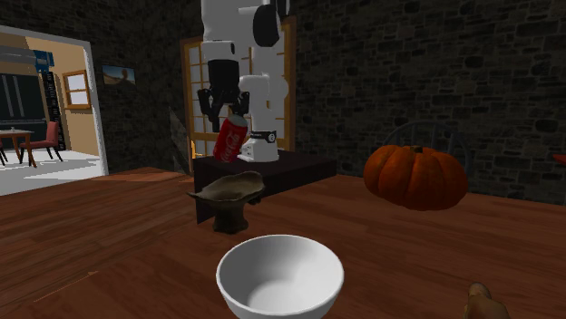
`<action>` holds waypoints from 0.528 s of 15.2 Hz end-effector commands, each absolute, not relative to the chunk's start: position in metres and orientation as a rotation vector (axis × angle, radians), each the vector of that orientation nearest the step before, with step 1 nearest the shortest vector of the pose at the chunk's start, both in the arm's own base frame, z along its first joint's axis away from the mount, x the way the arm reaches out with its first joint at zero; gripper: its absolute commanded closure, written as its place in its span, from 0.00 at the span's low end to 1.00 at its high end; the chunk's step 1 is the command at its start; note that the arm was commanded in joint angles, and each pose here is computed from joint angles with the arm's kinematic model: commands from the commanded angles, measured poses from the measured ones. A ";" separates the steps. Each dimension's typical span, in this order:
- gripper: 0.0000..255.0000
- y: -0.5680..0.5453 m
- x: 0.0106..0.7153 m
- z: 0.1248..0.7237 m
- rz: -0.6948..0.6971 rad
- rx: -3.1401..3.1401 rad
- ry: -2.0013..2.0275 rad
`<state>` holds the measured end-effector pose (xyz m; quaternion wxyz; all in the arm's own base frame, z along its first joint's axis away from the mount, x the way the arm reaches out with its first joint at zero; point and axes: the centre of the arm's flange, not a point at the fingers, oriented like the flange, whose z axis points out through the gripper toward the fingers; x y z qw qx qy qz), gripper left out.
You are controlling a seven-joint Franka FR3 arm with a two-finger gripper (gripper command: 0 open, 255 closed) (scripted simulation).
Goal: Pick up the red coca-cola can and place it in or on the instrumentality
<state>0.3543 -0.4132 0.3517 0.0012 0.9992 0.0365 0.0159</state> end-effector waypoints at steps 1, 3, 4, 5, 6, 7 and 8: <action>1.00 -0.413 0.354 0.341 0.051 3.136 0.114; 1.00 -0.413 0.354 0.331 0.051 3.136 0.114; 1.00 -0.413 0.354 0.325 0.051 3.136 0.114; 1.00 -0.413 0.354 0.320 0.051 3.136 0.114; 1.00 -0.413 0.354 0.315 0.051 3.136 0.114; 1.00 -0.413 0.354 0.314 0.051 3.136 0.114; 1.00 -0.413 0.354 0.314 0.051 3.136 0.114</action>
